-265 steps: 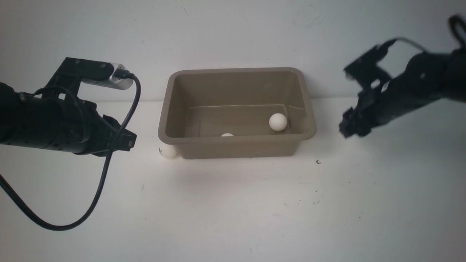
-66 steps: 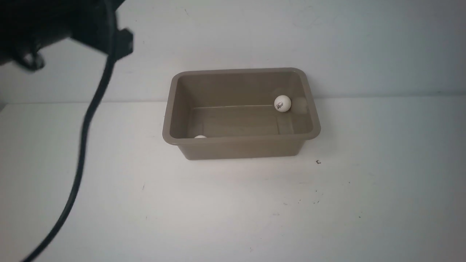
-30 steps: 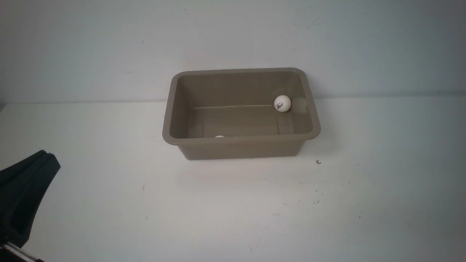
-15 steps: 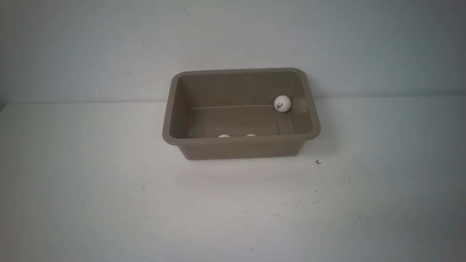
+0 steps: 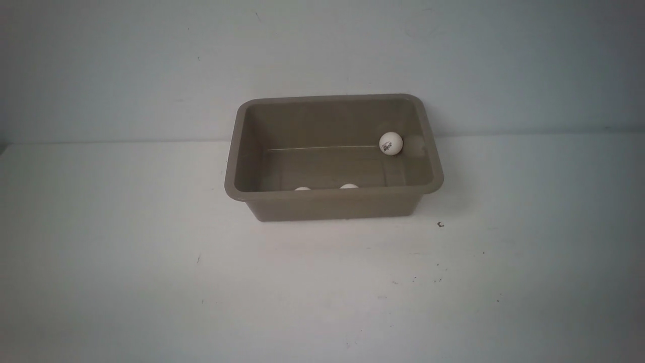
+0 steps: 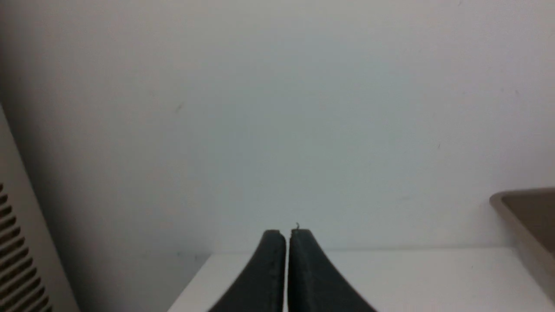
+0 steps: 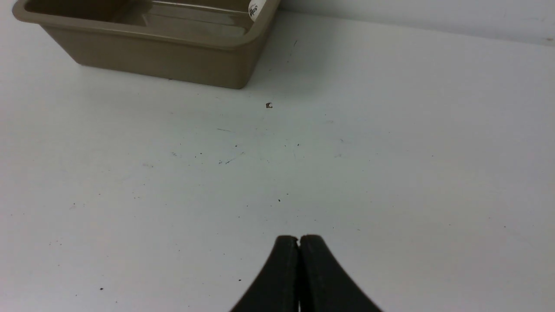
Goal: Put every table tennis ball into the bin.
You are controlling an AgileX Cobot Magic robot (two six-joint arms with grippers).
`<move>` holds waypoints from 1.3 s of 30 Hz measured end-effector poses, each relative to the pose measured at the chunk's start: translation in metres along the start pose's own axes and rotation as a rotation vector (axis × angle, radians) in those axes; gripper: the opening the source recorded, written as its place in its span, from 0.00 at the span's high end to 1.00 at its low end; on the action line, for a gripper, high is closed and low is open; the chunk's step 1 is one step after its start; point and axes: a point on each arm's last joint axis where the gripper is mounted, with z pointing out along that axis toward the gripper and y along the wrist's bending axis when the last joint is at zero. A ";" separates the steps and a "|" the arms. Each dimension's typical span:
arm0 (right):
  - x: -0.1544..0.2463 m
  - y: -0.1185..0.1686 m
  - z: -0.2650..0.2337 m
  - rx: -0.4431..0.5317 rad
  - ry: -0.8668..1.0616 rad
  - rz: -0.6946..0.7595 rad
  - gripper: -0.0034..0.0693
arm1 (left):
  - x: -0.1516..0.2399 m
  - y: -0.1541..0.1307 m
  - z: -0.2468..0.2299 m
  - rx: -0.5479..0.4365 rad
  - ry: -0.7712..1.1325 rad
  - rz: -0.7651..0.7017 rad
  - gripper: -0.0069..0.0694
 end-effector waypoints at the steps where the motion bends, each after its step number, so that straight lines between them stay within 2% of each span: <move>1: 0.000 0.000 0.000 0.000 0.000 0.000 0.98 | 0.000 -0.001 0.000 0.009 -0.002 0.001 0.92; 5: 0.000 0.000 0.000 0.000 0.000 0.000 0.98 | -0.010 -0.003 -0.001 0.037 -0.036 0.030 0.92; 10: 0.000 0.000 0.000 0.000 0.000 0.000 0.98 | -0.039 -0.003 -0.005 0.059 -0.131 0.073 0.92; 13: 0.000 0.000 0.000 0.000 0.000 0.000 0.98 | -0.048 -0.003 -0.007 0.072 -0.161 0.017 0.92; 14: 0.000 0.000 0.000 0.000 0.000 0.000 0.98 | -0.048 -0.003 -0.007 0.013 -0.161 0.012 0.92; 15: 0.000 0.000 0.000 -0.001 0.000 0.001 0.98 | -0.049 -0.003 -0.008 0.080 -0.165 -0.033 0.92; 21: 0.000 0.000 0.000 -0.001 0.000 0.001 0.98 | -0.035 -0.012 -0.006 0.167 -0.087 -0.057 0.92; 24: 0.000 0.000 0.000 -0.001 0.000 0.001 0.98 | -0.012 -0.017 -0.006 0.211 0.127 -0.080 0.92; 27: 0.000 0.000 0.000 -0.001 0.000 0.001 0.98 | 0.001 -0.017 -0.008 0.194 0.255 -0.114 0.92; 34: 0.000 0.000 0.000 -0.001 0.000 0.001 0.98 | 0.009 -0.015 -0.007 0.173 0.288 -0.112 0.92; 39: 0.000 0.000 0.000 -0.001 0.000 0.001 0.98 | 0.024 -0.018 -0.005 0.177 0.289 -0.181 0.92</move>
